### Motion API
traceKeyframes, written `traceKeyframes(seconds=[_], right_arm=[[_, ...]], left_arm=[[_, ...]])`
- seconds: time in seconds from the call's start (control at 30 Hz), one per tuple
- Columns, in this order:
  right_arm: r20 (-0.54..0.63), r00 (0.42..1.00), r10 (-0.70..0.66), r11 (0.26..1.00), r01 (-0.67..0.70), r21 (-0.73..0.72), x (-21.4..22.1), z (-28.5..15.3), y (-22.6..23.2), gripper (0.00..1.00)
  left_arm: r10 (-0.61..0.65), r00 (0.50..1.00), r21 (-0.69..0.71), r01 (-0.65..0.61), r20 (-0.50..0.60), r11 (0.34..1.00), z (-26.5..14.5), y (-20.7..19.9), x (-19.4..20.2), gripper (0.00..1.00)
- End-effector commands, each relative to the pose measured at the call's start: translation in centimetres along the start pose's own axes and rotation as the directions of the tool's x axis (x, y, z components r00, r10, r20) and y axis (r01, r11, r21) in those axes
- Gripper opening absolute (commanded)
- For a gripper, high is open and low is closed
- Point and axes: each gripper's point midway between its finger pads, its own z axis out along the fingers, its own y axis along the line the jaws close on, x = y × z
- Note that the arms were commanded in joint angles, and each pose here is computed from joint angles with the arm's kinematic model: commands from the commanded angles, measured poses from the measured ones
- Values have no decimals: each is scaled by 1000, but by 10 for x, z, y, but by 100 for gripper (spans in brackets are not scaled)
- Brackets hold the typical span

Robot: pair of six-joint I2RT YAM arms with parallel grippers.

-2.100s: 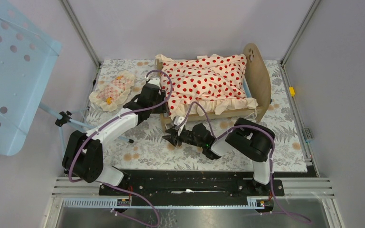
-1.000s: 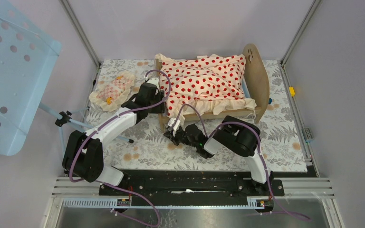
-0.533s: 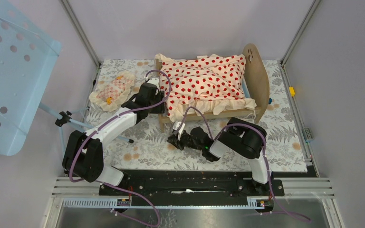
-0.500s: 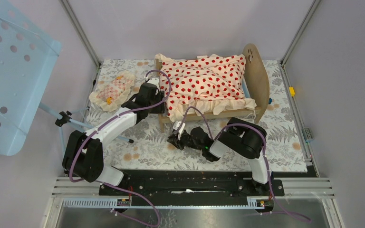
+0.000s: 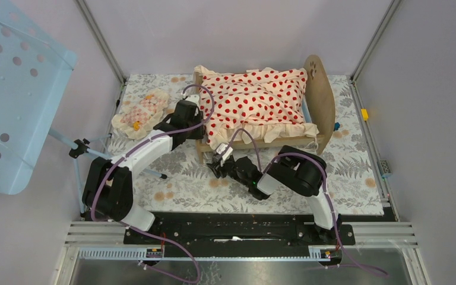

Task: Set up the pet bed
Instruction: Tie the ropes to the bed frame.

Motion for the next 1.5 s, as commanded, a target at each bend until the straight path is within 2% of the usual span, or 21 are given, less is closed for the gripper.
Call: traceKeyframes(seconds=[0.0,0.13,0.47,1.03,1.2,1.47], right_arm=[[103,994,-22,995,12,95,-27,14,-15,57],[103,994,-19,991,4,137,-28,20,-22,61],[33,999,20,999,-21,48,-17,31,-4,67],[119,982,146,989,-146,-10,-22,54,10,70],[129,980,150,984,-136,-110,-23,58,28,67],[170,974,150,958,-100,-270,-29,36,54,53]], left_arm=[[8,1000,39,-7,-22,999,8,-3,-4,25],[7,1000,50,-6,-29,999,9,-5,-3,24],[5,999,66,-3,-31,998,9,-8,-3,23],[2,999,106,2,-35,994,7,-13,-4,22],[1,999,110,3,-34,994,6,-14,-5,21],[-2,999,108,6,-35,994,6,-12,-5,21]])
